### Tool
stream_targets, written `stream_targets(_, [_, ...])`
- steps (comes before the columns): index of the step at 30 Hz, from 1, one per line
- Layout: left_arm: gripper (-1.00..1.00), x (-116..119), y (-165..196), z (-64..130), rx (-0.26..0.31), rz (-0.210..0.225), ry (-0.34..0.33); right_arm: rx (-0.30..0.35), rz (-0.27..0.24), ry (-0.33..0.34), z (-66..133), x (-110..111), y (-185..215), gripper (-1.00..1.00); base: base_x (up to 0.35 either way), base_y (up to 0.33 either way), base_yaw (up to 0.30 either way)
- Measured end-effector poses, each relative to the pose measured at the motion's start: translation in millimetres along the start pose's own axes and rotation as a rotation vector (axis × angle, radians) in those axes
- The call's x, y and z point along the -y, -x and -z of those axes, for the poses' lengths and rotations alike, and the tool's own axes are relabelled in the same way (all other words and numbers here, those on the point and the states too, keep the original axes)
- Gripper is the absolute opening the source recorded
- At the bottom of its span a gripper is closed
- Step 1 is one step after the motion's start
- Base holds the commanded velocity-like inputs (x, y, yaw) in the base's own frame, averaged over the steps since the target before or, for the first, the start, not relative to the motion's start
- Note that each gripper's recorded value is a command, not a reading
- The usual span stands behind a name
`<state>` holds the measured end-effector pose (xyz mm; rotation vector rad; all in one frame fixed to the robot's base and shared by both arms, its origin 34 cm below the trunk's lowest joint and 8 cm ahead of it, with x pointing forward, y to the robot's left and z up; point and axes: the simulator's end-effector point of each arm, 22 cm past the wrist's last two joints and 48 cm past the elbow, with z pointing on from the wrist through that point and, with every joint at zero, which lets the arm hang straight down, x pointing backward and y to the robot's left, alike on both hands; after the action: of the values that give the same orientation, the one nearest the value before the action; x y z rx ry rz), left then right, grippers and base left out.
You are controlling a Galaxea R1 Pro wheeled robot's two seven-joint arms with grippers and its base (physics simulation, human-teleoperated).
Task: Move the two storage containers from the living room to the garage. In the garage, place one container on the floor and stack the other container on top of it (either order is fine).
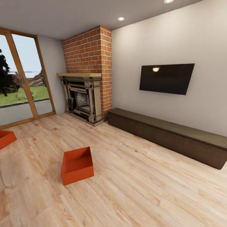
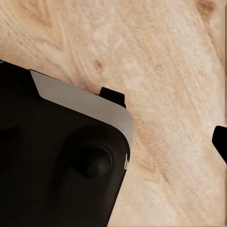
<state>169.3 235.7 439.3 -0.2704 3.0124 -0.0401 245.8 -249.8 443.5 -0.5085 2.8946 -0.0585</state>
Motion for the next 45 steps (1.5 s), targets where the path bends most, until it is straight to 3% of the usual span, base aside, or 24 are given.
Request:
stream_targets(16, [1.0,-0.2,0.0,0.0,0.0,0.0,0.0,0.0,-0.001,0.0,-0.1,-0.3,0.1,1.0,0.308,0.0,0.026])
stream_targets(45, [1.0,-1.2,-0.2,0.0,-0.001,0.0,0.004,0.0,0.0,0.0,-0.1,0.0,0.0,1.0,0.04,0.0,0.235])
